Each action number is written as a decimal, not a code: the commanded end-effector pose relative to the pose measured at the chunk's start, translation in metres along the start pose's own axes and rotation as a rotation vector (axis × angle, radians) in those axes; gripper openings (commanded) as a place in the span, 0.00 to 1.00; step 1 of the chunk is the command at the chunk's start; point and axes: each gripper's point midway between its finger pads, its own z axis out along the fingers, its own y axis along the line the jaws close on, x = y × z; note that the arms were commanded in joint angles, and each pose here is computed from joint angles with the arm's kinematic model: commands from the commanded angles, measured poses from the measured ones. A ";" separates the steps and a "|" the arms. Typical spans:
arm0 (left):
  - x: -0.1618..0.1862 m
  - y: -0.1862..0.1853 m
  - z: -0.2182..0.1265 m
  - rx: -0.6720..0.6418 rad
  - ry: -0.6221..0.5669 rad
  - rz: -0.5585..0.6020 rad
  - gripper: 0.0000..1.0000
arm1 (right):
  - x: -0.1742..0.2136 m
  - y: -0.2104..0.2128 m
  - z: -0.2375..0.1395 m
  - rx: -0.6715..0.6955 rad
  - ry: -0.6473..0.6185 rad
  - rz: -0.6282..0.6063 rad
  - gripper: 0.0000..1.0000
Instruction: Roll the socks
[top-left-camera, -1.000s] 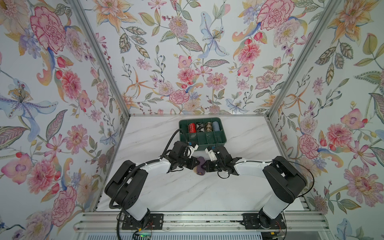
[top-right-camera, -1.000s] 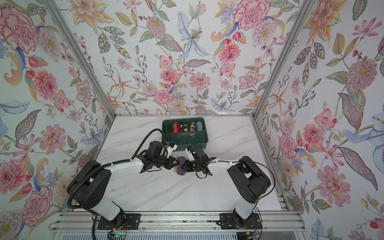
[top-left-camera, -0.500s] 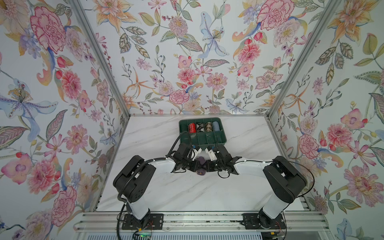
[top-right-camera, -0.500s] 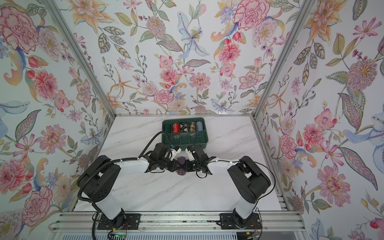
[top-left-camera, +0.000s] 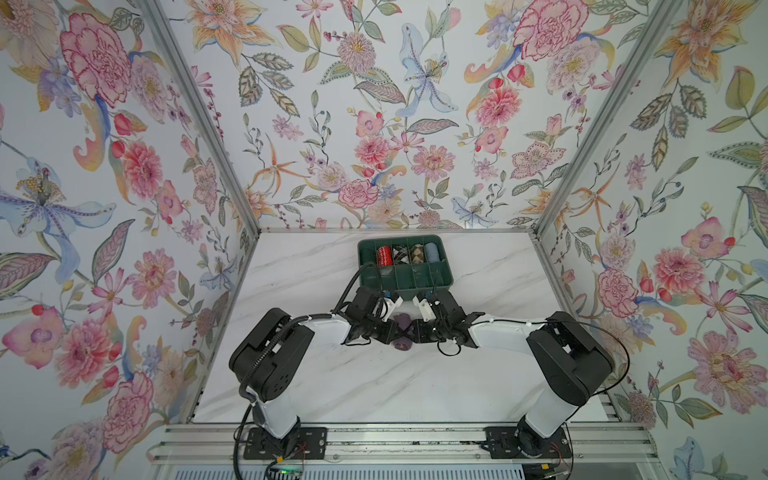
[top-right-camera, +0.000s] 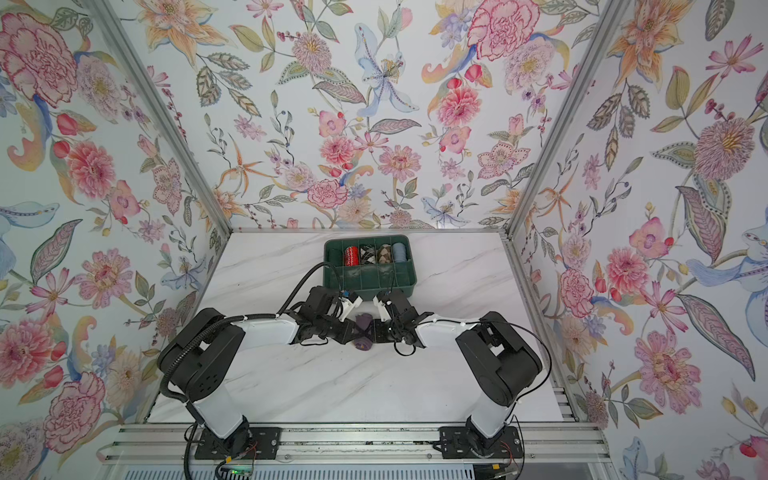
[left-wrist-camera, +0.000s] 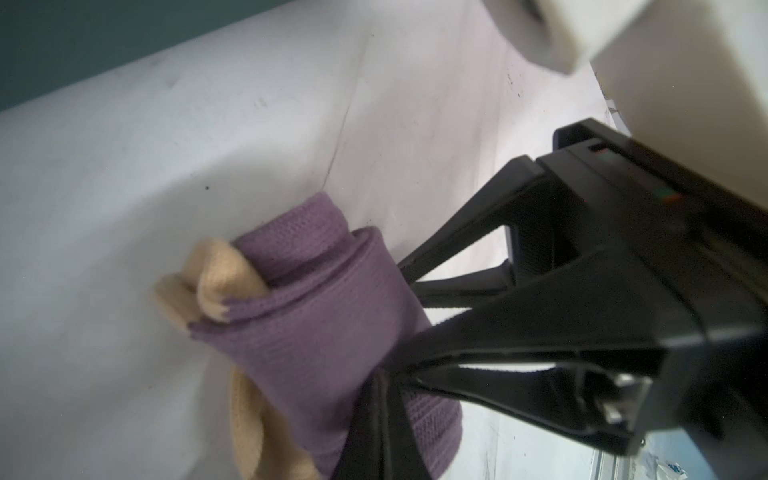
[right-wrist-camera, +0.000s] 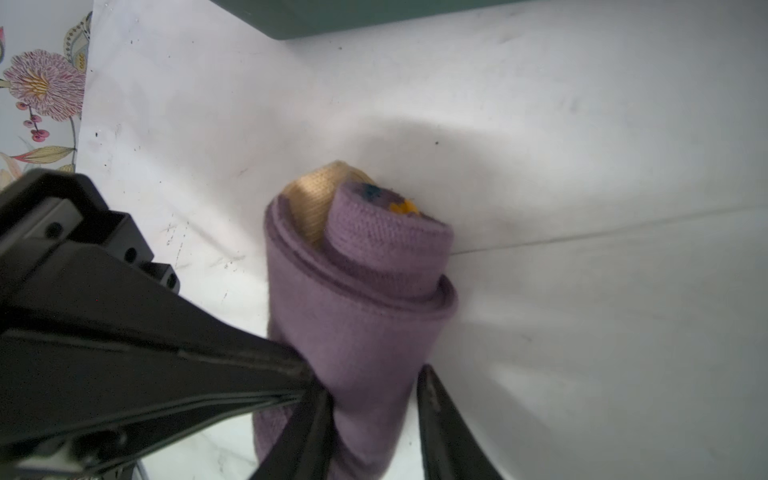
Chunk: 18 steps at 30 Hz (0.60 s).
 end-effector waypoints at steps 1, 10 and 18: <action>0.035 0.040 0.004 -0.118 0.075 -0.073 0.00 | 0.021 -0.009 -0.007 0.013 0.066 0.042 0.39; 0.040 0.048 0.001 -0.104 0.053 -0.099 0.00 | 0.013 -0.010 -0.019 -0.087 0.004 0.131 0.46; 0.044 0.050 0.004 -0.088 0.052 -0.116 0.00 | 0.010 -0.002 -0.023 -0.155 -0.008 0.159 0.50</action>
